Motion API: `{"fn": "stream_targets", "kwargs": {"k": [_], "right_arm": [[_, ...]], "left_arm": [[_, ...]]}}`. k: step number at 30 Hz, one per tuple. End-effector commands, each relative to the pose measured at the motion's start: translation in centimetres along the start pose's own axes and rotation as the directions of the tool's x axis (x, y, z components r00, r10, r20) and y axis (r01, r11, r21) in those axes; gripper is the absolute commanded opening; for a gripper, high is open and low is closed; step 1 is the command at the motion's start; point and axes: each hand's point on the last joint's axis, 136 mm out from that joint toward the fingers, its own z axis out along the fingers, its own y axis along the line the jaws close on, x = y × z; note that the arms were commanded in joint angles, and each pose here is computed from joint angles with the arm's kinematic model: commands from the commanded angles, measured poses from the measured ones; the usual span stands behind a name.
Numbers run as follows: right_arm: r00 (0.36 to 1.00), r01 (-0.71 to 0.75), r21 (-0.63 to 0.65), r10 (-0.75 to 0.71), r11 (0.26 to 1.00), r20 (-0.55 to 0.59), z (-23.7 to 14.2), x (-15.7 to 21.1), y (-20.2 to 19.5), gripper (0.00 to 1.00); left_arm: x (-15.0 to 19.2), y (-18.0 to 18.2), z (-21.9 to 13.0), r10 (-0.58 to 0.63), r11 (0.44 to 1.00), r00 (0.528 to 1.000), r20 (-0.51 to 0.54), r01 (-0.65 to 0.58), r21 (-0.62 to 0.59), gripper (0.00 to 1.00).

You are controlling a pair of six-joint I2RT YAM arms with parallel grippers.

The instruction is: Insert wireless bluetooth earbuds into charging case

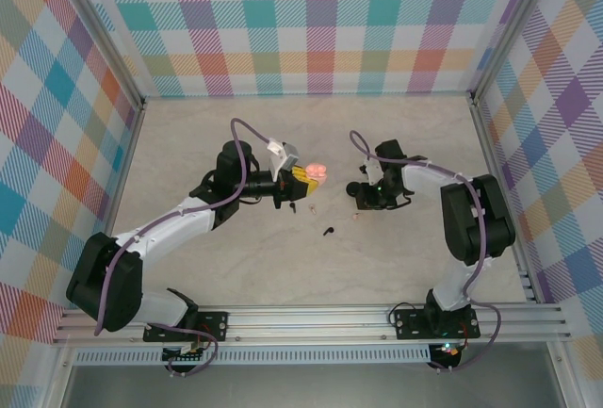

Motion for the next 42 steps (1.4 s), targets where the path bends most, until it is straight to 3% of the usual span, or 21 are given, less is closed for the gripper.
{"fn": "stream_targets", "kwargs": {"k": [1, 16, 25, 27, 30, 32, 36, 42], "right_arm": [[1.0, -0.019, 0.018, 0.019, 1.0, -0.019, 0.2, -0.5, -0.4, 0.15], [0.988, 0.023, 0.031, -0.018, 0.999, -0.153, 0.0, 2.9, 0.8, 0.19], [0.997, 0.002, 0.109, 0.006, 0.994, -0.079, -1.9, 1.7, 0.5, 0.24], [0.998, -0.026, 0.102, 0.032, 0.994, -0.056, -2.5, 1.3, 0.9, 0.28], [0.996, -0.084, 0.056, 0.086, 0.995, -0.029, -2.8, 0.9, 2.0, 0.42], [0.991, -0.133, 0.029, 0.133, 0.991, -0.013, -2.7, 0.7, 2.7, 0.43], [0.96, -0.277, 0.1, 0.28, 0.956, -0.024, -1.8, 1.2, 2.2, 0.46], [0.944, -0.323, 0.189, 0.33, 0.927, -0.006, -1.0, 1.7, 2.2, 0.45]], "left_arm": [[-0.2, -1.0, -0.1, 0.001, 1.0, 1.0, 0.007, -0.001, 0.01, 0.08], [-0.3, -1.1, 0.0, 0.002, 1.0, 1.0, 0.007, -0.002, 0.012, 0.08], [-0.4, -1.2, 0.0, 0.001, 1.0, 1.0, 0.003, -0.001, 0.01, 0.08], [-0.4, -1.2, 0.0, 0.003, 1.0, 1.0, 0.003, -0.003, 0.008, 0.08], [-0.4, -1.1, 0.0, 0.007, 1.0, 1.0, 0.004, -0.007, 0.006, 0.08], [-0.5, -1.2, 0.0, 0.008, 1.0, 1.0, 0.008, -0.008, 0.007, 0.08], [-0.6, -1.2, -0.1, 0.011, 1.0, 1.0, 0.012, -0.011, 0.003, 0.08], [-0.6, -1.3, -0.2, 0.015, 1.0, 1.0, 0.011, -0.015, 0.0, 0.08]]}}
